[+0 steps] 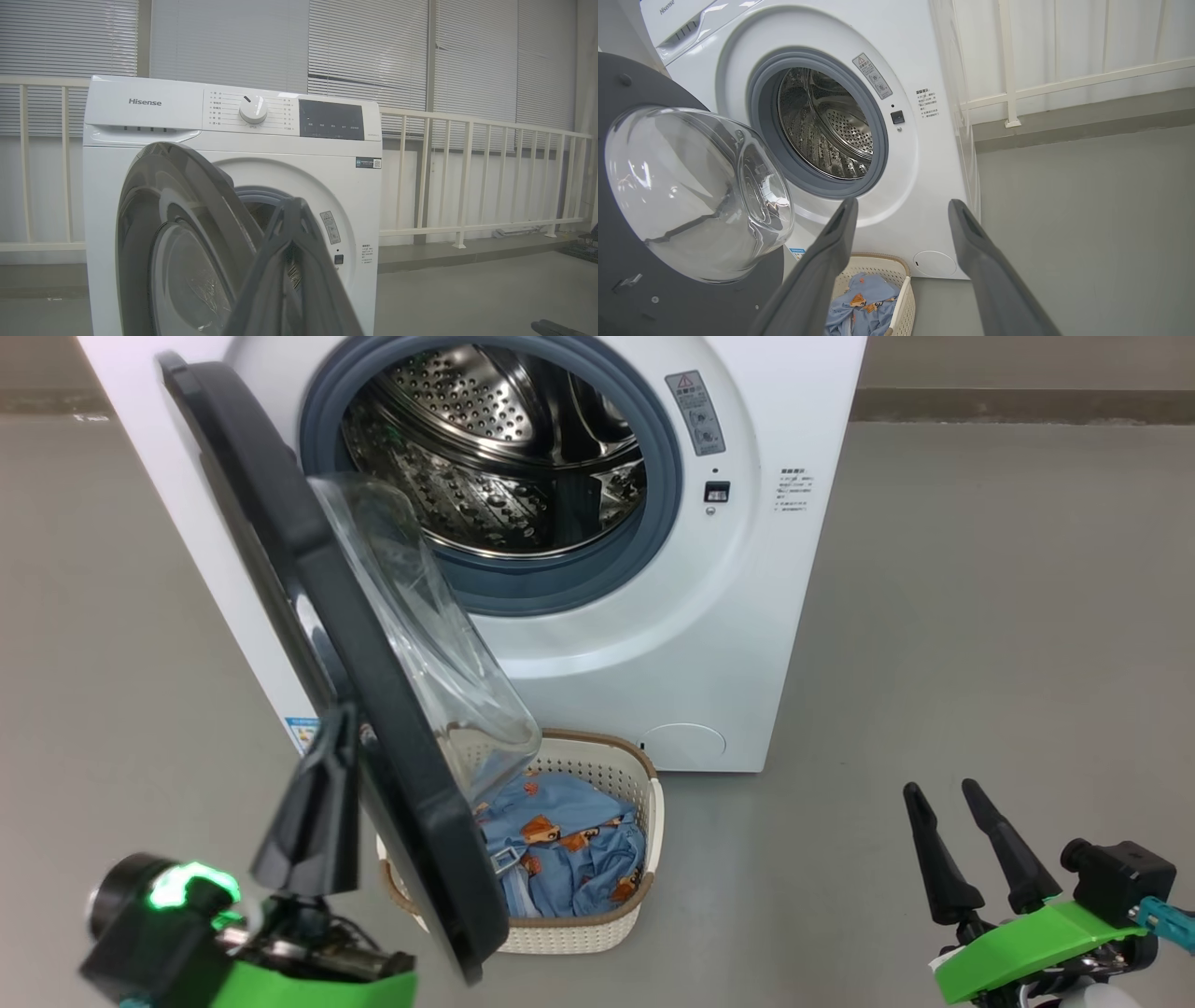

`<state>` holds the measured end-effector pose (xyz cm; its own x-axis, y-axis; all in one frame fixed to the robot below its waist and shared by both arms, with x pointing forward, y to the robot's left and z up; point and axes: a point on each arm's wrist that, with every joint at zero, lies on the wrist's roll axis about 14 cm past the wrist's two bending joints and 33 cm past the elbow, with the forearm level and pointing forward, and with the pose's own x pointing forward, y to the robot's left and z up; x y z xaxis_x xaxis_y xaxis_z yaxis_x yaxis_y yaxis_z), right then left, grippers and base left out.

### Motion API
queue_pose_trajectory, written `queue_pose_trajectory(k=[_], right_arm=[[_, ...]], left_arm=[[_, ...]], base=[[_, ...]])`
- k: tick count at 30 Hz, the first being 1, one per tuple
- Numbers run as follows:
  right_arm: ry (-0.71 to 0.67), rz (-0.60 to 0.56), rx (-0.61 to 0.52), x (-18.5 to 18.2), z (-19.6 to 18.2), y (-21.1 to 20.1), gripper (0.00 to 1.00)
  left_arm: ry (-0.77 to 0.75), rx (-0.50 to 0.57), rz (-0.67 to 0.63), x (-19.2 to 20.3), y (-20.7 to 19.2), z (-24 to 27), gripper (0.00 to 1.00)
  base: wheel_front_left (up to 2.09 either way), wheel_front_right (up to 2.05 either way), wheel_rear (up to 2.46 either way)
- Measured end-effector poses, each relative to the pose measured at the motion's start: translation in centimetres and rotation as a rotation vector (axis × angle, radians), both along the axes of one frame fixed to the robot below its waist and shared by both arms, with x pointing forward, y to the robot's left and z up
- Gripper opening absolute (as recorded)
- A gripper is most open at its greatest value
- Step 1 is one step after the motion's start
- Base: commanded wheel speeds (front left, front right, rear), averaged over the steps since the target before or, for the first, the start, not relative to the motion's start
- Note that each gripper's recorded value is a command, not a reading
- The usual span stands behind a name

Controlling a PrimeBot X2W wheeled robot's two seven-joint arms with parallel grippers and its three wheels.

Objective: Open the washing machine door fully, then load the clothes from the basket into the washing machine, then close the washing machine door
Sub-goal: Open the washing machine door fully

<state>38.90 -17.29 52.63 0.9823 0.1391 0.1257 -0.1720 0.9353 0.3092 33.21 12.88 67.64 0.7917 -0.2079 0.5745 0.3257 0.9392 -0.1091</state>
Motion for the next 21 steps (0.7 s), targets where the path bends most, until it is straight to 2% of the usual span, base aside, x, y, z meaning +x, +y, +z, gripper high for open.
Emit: queue_pose_trajectory(k=[7, 21], right_arm=[[0.011, 0.004, 0.006, -0.3, -0.4, 0.3, 1.00], [0.038, -0.017, 0.015, -0.8, -1.3, -0.2, 1.00]], left_arm=[[0.009, -0.002, -0.135, -0.1, -3.9, 0.4, 0.00], [0.279, -0.048, -0.305, 1.4, -8.9, -6.4, 0.00]], base=[[0.00, 0.00, 0.00], [0.00, 0.00, 0.00]])
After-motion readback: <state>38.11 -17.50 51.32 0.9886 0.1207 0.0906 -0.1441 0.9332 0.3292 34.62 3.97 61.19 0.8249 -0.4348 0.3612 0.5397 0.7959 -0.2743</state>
